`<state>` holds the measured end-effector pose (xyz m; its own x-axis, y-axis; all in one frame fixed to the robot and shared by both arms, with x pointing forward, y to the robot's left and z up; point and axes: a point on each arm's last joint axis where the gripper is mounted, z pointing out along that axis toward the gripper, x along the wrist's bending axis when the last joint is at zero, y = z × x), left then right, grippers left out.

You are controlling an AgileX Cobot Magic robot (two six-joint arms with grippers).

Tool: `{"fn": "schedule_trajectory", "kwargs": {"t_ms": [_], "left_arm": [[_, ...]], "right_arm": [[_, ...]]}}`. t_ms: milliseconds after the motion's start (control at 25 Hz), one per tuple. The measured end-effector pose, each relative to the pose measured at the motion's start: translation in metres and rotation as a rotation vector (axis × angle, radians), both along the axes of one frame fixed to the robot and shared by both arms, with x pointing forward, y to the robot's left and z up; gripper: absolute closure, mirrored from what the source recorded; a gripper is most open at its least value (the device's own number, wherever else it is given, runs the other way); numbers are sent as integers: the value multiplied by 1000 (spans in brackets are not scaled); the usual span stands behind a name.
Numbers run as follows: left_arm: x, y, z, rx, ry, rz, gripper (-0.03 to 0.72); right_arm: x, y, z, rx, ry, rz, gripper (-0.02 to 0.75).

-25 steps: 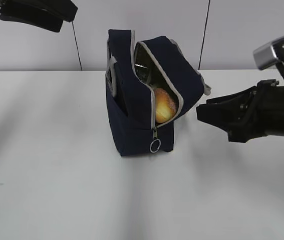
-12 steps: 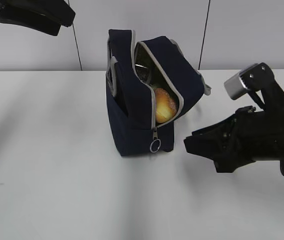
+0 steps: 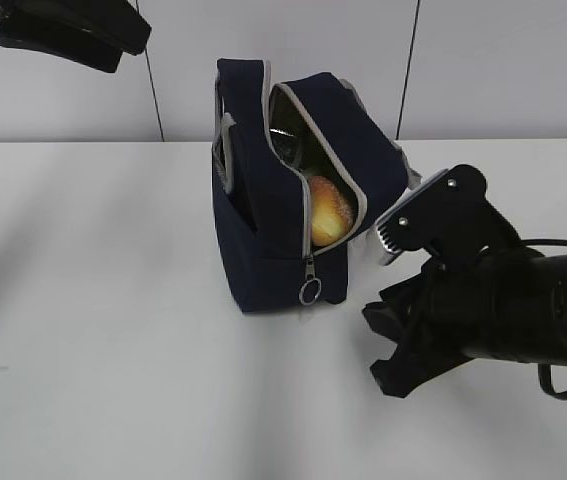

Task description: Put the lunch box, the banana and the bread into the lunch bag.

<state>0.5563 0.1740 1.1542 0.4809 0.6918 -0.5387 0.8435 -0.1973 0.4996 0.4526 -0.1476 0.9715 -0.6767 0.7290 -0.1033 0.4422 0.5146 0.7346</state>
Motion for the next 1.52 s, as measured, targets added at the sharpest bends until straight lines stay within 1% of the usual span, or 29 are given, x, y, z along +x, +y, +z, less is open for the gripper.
{"fn": "schedule_trajectory", "kwargs": {"t_ms": [80, 120, 240, 320, 440, 560, 640, 680, 760, 840, 880, 920, 1040, 1120, 1160, 1240, 1360, 1520], "left_arm": [[0, 0, 0, 1, 0, 0, 365], [0, 0, 0, 1, 0, -2, 365], [0, 0, 0, 2, 0, -2, 365], [0, 0, 0, 2, 0, -2, 365], [0, 0, 0, 2, 0, -2, 365], [0, 0, 0, 2, 0, -2, 365], [0, 0, 0, 2, 0, -2, 367], [0, 0, 0, 2, 0, -2, 367], [0, 0, 0, 2, 0, -2, 368], [0, 0, 0, 2, 0, -2, 368], [0, 0, 0, 2, 0, -2, 368], [0, 0, 0, 2, 0, -2, 368], [0, 0, 0, 3, -1, -1, 368], [0, 0, 0, 3, 0, -2, 368], [0, 0, 0, 3, 0, -2, 368], [0, 0, 0, 5, 0, -2, 368], [0, 0, 0, 4, 0, -1, 370], [0, 0, 0, 4, 0, -1, 370]], "right_arm": [[-5, 6, -1, 12, 13, 6, 551], [-5, 5, -2, 13, 16, -13, 551], [-2, -1, -2, 0, 8, -117, 549], [-2, -3, -3, -22, -5, -166, 549], [-6, 2, -2, -73, -47, -183, 549], [-15, 9, 1, -113, -126, -236, 549], [-26, 16, 0, -70, -183, -257, 549], [-31, 19, -1, -41, -224, -238, 549], [-39, 24, -4, 85, -246, -210, 549], [-44, 23, -10, 166, -253, -183, 541], [-46, 22, -15, 190, -232, -189, 526], [-48, 21, -21, 199, -214, -193, 503], [-49, 19, -32, 194, -164, -215, 377], [-46, 17, -35, 192, -144, -211, 309], [-44, 16, -35, 199, -138, -206, 287], [-39, 14, -35, 214, -142, -171, 267], [-24, 2, -35, 248, -145, -153, 258], [-7, -11, -41, 340, -118, -73, 256]]}}
